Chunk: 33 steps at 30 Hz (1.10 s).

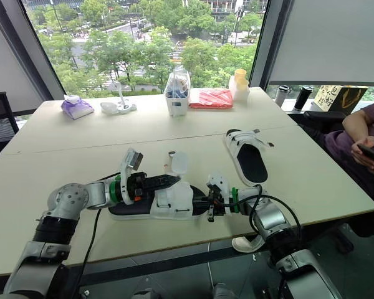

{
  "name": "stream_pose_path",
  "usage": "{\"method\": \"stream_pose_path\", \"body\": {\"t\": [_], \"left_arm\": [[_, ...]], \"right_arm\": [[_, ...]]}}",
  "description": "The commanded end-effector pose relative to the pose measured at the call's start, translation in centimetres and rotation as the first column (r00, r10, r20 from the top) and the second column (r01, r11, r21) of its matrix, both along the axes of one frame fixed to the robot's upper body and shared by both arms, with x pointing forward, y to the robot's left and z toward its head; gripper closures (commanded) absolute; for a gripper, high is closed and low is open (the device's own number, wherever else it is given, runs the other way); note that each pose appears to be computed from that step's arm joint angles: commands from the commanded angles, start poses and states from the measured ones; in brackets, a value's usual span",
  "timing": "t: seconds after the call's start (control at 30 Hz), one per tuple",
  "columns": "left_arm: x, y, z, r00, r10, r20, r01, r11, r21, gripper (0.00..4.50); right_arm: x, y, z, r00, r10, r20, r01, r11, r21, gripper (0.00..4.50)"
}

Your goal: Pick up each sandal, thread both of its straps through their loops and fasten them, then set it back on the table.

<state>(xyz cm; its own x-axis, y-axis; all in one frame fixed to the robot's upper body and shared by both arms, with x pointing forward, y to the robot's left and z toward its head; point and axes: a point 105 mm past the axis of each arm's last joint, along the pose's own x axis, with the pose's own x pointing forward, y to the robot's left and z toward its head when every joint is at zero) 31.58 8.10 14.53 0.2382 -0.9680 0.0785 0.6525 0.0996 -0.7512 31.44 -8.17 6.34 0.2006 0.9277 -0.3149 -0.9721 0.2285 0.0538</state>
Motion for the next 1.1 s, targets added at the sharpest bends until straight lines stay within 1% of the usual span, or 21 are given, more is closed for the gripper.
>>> {"method": "stream_pose_path", "body": {"t": [0.03, 0.07, 0.2, 0.27, 0.33, 0.4, 0.47, 0.5, 0.67, 0.77, 0.87, 0.93, 0.97, 1.0, 1.07, 1.1], "left_arm": [[0.8, 1.0, 1.8, 0.995, 0.011, 0.101, -0.010, 1.000, -0.007, 0.58], [1.0, 1.3, 2.3, 0.992, 0.011, 0.127, -0.011, 1.000, -0.004, 0.14], [2.4, 2.9, 4.6, 0.969, 0.052, 0.240, -0.053, 0.999, -0.005, 0.14], [4.1, 3.7, 5.7, 0.945, 0.113, 0.307, -0.126, 0.992, 0.021, 0.14], [6.0, 4.6, 6.0, 0.912, 0.174, 0.372, -0.214, 0.974, 0.068, 0.14], [7.3, 5.1, 5.5, 0.887, 0.202, 0.416, -0.272, 0.955, 0.116, 0.14], [8.5, 5.4, 5.3, 0.851, 0.250, 0.463, -0.341, 0.932, 0.122, 0.14], [9.0, 5.5, 5.0, 0.845, 0.269, 0.462, -0.362, 0.924, 0.124, 0.14], [8.4, 4.7, 1.8, 0.880, 0.174, 0.443, -0.289, 0.935, 0.206, 0.14], [7.7, 4.3, 0.2, 0.899, 0.131, 0.417, -0.245, 0.942, 0.231, 0.14], [7.7, 4.3, -0.5, 0.899, 0.128, 0.418, -0.248, 0.937, 0.247, 0.94], [7.8, 4.4, -0.9, 0.900, 0.133, 0.414, -0.256, 0.932, 0.255, 2.05], [7.8, 4.5, -1.1, 0.901, 0.137, 0.411, -0.259, 0.931, 0.258, 2.49], [7.7, 4.6, -1.3, 0.905, 0.135, 0.403, -0.255, 0.931, 0.262, 3.07], [7.3, 4.6, -1.8, 0.917, 0.113, 0.383, -0.230, 0.934, 0.273, 4.08], [7.1, 4.6, -2.0, 0.923, 0.100, 0.372, -0.213, 0.937, 0.277, 4.46]], "right_arm": [[-1.6, -1.8, -5.9, 0.984, -0.072, -0.161, 0.043, 0.984, -0.174, 4.50], [-1.6, -1.9, -5.9, 0.984, -0.073, -0.160, 0.045, 0.984, -0.174, 4.50], [-1.5, -2.0, -5.9, 0.984, -0.078, -0.158, 0.050, 0.983, -0.175, 4.50], [-1.4, -2.0, -5.8, 0.984, -0.080, -0.157, 0.052, 0.983, -0.174, 4.50], [-1.3, -1.9, -5.8, 0.984, -0.082, -0.156, 0.054, 0.983, -0.173, 4.50], [-1.2, -1.7, -5.9, 0.985, -0.077, -0.154, 0.050, 0.983, -0.174, 4.50], [-1.3, -1.6, -6.0, 0.987, -0.063, -0.149, 0.035, 0.983, -0.182, 4.50], [-1.4, -1.5, -6.1, 0.987, -0.060, -0.148, 0.032, 0.982, -0.184, 4.50], [-1.5, -0.9, -6.3, 0.986, -0.058, -0.153, 0.030, 0.984, -0.175, 4.50], [-1.5, -0.6, -6.3, 0.986, -0.056, -0.154, 0.029, 0.985, -0.170, 4.50], [-1.5, -0.5, -6.3, 0.987, -0.053, -0.155, 0.027, 0.985, -0.169, 4.50], [-1.6, -0.6, -6.4, 0.986, -0.053, -0.155, 0.026, 0.985, -0.169, 4.50], [-1.6, -0.6, -6.4, 0.986, -0.055, -0.155, 0.029, 0.985, -0.169, 4.50], [-1.6, -0.7, -6.4, 0.986, -0.058, -0.155, 0.031, 0.985, -0.169, 4.50], [-1.6, -0.8, -6.4, 0.986, -0.061, -0.154, 0.034, 0.985, -0.169, 4.50], [-1.6, -0.8, -6.4, 0.986, -0.062, -0.154, 0.036, 0.985, -0.170, 4.50]]}}
